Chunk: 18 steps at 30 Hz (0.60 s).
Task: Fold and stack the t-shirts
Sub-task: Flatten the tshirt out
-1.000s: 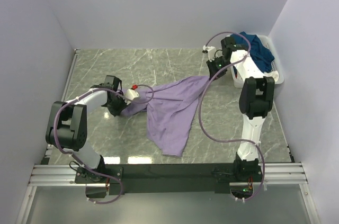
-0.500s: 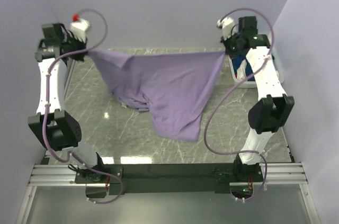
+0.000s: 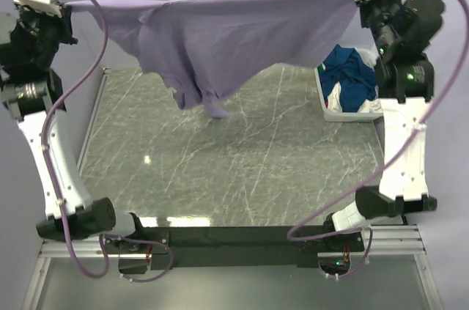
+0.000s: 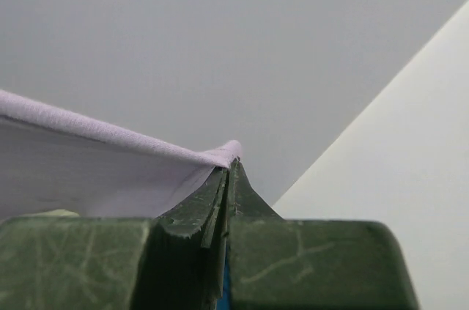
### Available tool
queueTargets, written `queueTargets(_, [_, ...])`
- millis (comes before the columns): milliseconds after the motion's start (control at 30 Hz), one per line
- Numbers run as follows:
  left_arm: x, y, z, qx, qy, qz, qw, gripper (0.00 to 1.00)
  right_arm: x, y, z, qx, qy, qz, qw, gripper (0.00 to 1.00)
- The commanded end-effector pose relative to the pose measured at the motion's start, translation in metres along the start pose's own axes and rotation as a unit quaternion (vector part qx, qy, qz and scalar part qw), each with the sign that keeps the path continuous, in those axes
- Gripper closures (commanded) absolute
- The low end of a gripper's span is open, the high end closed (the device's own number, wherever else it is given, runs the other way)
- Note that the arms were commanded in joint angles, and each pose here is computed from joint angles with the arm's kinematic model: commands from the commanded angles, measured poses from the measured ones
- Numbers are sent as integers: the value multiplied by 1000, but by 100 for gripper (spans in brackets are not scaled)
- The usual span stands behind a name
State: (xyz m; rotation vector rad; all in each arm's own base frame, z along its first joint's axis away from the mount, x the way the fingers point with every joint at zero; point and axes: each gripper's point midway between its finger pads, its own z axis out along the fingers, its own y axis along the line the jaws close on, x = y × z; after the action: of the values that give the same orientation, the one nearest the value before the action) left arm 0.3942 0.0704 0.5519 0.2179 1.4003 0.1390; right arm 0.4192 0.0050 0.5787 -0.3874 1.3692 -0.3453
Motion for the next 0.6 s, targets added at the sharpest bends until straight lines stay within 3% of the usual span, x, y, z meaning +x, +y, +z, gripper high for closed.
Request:
queueTargets(0, [-72, -7, -38, 7, -93, 38, 995, 99, -25, -23, -27, 42, -30, -2, 999, 100])
queueTargets(133, [-27, -87, -45, 170, -20, -8, 985, 99, -7, 59, -35, -61, -20, -14, 998, 100])
queueTargets(167, [-11, -106, -43, 193, -4, -12, 981, 99, 2, 65, -39, -57, -12, -19, 998, 100])
queueTargets(200, [-19, -105, -47, 176, -19, -10, 984, 100, -5, 60, -38, -44, -23, -13, 999, 100])
queueTargets(267, [-28, -79, -44, 114, -26, -13, 993, 100, -14, 30, -32, 4, -22, -3, 1000, 100])
queueTargets(367, [-51, 9, -39, -41, -43, -39, 997, 100, -27, -26, -31, 68, -33, 20, 997, 100])
queueTargets(467, [-70, 37, -39, -72, -67, -47, 994, 100, -41, -47, -29, 94, -46, 23, 994, 100])
queueTargets(567, [-79, 34, -33, -55, -91, -54, 993, 100, -50, -41, -27, 76, -61, 30, 995, 100])
